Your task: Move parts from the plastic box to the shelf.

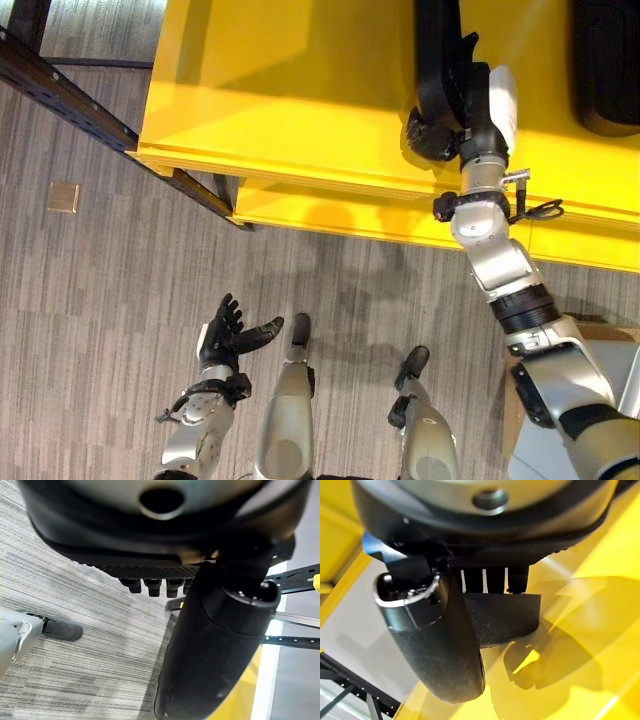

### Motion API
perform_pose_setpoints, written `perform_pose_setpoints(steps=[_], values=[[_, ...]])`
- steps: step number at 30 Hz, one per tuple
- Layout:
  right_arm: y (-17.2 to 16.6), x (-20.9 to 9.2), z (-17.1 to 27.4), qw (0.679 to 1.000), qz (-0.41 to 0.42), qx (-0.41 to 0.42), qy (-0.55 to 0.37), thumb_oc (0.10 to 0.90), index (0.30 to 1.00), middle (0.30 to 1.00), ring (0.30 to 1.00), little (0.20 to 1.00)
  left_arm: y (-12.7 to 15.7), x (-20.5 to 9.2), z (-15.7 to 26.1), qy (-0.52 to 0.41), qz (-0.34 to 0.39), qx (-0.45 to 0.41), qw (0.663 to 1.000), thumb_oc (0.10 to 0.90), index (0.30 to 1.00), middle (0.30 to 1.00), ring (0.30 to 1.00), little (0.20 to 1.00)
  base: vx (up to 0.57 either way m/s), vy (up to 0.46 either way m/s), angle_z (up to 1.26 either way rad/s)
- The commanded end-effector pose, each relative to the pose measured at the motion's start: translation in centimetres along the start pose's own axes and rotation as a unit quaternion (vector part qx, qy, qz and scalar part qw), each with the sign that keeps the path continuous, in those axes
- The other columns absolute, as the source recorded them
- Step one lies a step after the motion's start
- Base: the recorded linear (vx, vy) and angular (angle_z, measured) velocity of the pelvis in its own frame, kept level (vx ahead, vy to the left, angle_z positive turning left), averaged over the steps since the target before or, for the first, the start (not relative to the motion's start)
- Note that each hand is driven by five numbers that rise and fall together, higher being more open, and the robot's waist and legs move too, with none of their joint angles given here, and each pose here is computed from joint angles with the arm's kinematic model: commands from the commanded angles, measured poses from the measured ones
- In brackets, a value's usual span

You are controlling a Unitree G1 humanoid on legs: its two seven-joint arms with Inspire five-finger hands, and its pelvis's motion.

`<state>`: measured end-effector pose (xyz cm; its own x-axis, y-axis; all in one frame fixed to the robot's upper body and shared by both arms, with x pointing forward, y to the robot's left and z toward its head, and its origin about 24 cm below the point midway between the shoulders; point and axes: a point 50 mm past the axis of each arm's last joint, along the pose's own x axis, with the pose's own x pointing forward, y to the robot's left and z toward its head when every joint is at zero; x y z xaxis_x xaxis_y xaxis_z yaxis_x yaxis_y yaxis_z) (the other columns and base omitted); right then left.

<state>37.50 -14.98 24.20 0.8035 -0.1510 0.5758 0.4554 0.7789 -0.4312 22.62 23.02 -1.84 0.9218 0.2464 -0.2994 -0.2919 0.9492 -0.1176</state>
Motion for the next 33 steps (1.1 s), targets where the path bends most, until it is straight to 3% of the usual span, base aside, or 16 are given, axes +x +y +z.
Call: perform_pose_setpoints(steps=[1,6,7,8,9,15,16,27,33], values=[[-2.2,2.3,3.3,0.996,-0.065,0.031,-0.056,0.400,0.300,0.300,0.300,0.300,-0.2,-0.6,2.1,-0.063,-0.014,-0.001,0.998,0.900,1.000,1.000,1.000,1.000,0.00,0.000,0.00],[-2.2,2.3,3.3,0.996,-0.061,0.028,-0.058,0.400,0.300,0.300,0.300,0.300,-0.3,-0.6,2.2,-0.065,-0.014,-0.003,0.998,0.900,1.000,1.000,1.000,1.000,0.00,0.000,0.00],[-2.1,2.3,3.5,0.996,-0.057,0.027,-0.062,0.578,0.550,0.550,0.550,0.550,-0.3,-0.6,2.3,-0.067,-0.015,-0.002,0.998,0.900,1.000,1.000,1.000,1.000,0.00,0.000,0.00],[-2.1,2.3,3.5,0.996,-0.057,0.027,-0.062,0.578,0.550,0.550,0.550,0.550,-0.3,-0.6,2.3,-0.067,-0.015,-0.002,0.998,0.900,1.000,1.000,1.000,1.000,0.00,0.000,0.00],[-2.1,2.2,3.7,0.996,-0.052,0.029,-0.068,0.900,1.000,1.000,1.000,1.000,-0.3,-0.6,2.3,-0.067,-0.015,-0.002,0.998,0.900,1.000,1.000,1.000,1.000,0.00,0.000,0.00],[-1.9,2.1,4.7,0.994,-0.038,0.050,-0.088,0.900,1.000,1.000,1.000,1.000,-0.2,-0.6,2.2,-0.064,-0.011,-0.004,0.998,0.900,1.000,1.000,1.000,1.000,0.00,0.000,0.00],[-1.4,1.5,5.9,0.989,-0.011,0.092,-0.113,0.900,1.000,1.000,1.000,1.000,-0.1,-0.6,2.1,-0.062,-0.007,-0.007,0.998,0.900,1.000,1.000,1.000,1.000,0.00,0.000,0.00],[-2.5,-0.3,12.1,0.955,0.034,0.027,-0.294,0.900,1.000,1.000,1.000,1.000,0.5,-0.6,2.3,-0.066,0.006,-0.011,0.998,0.900,1.000,1.000,1.000,1.000,0.00,0.000,0.00],[-3.9,-1.6,15.1,0.929,0.017,0.041,-0.368,0.900,1.000,1.000,1.000,1.000,0.7,-0.6,2.3,-0.067,0.014,-0.018,0.997,0.900,1.000,1.000,1.000,1.000,0.00,-0.001,-0.01]])
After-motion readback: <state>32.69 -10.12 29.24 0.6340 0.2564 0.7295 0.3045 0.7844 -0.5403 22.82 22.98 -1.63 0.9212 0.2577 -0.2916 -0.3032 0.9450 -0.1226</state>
